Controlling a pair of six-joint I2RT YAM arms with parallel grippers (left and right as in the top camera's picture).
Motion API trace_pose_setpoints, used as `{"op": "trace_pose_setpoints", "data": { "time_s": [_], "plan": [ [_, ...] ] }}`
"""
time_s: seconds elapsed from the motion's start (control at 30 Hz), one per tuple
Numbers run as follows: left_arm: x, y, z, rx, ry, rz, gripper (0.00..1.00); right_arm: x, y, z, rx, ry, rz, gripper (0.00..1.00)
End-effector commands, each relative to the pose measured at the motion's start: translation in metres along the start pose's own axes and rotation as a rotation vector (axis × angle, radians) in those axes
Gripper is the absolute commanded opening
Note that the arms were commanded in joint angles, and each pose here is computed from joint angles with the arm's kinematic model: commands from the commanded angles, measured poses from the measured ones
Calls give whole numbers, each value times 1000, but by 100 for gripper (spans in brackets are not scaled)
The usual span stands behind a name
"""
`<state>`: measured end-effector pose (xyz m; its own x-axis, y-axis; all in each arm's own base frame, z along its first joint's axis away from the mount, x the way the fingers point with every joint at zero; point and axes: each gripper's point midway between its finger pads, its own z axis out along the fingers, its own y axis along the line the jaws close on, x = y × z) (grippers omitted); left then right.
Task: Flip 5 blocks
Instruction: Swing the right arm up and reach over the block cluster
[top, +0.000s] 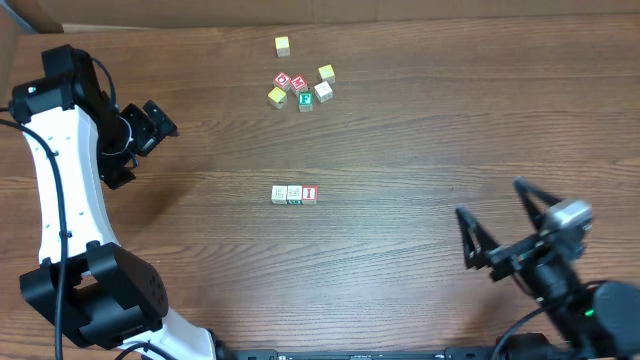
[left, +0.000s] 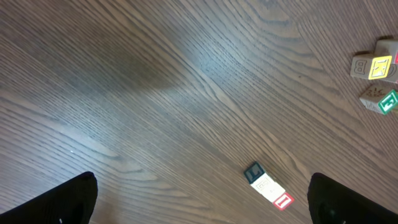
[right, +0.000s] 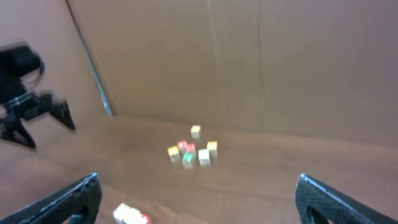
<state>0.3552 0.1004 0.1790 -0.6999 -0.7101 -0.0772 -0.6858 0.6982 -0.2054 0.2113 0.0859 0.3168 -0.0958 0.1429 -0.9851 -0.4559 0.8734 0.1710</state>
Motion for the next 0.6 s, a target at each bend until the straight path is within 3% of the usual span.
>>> {"op": "trace_pose_setpoints", "data": {
  "time_s": [0.0, 0.3, 0.43, 0.57],
  "plan": [
    [-3, -2, -9, 7, -29, 6, 100, -49, -3, 12, 44, 51, 35, 100],
    [-3, -2, -9, 7, -29, 6, 100, -122, -23, 89, 98, 364, 161, 100],
    [-3, -2, -9, 8, -29, 6, 100, -126, -39, 135, 108, 488, 210, 100],
    [-3, -2, -9, 7, -29, 6, 100, -106, -46, 191, 76, 574, 257, 100]
  ]
}}
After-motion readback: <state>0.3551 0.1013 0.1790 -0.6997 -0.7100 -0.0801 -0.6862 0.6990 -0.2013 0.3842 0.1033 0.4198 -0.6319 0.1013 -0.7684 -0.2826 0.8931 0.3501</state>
